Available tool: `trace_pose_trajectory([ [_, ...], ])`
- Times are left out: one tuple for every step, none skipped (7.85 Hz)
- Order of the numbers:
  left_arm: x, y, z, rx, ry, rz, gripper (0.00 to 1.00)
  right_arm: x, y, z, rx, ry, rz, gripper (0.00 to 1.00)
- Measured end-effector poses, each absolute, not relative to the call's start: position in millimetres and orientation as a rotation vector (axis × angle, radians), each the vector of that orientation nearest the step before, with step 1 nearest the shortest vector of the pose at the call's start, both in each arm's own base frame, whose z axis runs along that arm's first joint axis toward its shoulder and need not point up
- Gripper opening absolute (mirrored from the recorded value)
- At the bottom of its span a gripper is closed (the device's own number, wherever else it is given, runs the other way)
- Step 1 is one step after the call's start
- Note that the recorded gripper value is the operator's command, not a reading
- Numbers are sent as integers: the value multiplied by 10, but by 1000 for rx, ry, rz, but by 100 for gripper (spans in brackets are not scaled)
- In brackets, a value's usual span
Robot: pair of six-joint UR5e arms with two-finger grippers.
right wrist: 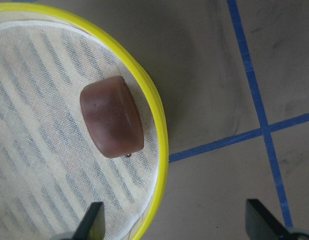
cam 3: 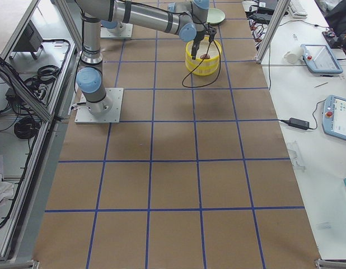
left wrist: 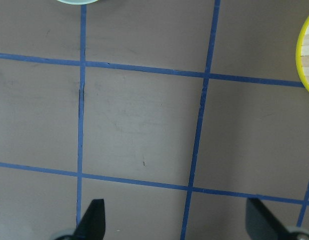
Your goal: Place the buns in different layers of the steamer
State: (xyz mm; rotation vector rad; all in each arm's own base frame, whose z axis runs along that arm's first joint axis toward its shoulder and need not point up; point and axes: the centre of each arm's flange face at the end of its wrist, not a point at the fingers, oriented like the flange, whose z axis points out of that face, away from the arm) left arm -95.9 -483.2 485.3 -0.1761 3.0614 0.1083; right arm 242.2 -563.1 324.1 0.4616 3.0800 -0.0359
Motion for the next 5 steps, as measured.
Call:
trace_pose_trajectory([
  [-966,-4818,4855,-175,3064,117,100,2433,-5653,3210,469,3077,-44,100],
  [-968,-4811,4852,-176,3064,123,100,2436,-5677,3255,444,3077,-68,100],
  [-970,-4802,4838,-176,3063,137,100,2388,-5692,3418,369,3089,-106,100],
  [-972,-4783,4821,-181,3062,162,100,2279,-5653,3716,283,3113,-114,100],
  [-973,-4767,4816,-184,3061,178,100,2122,-5556,4088,243,3130,-106,100],
])
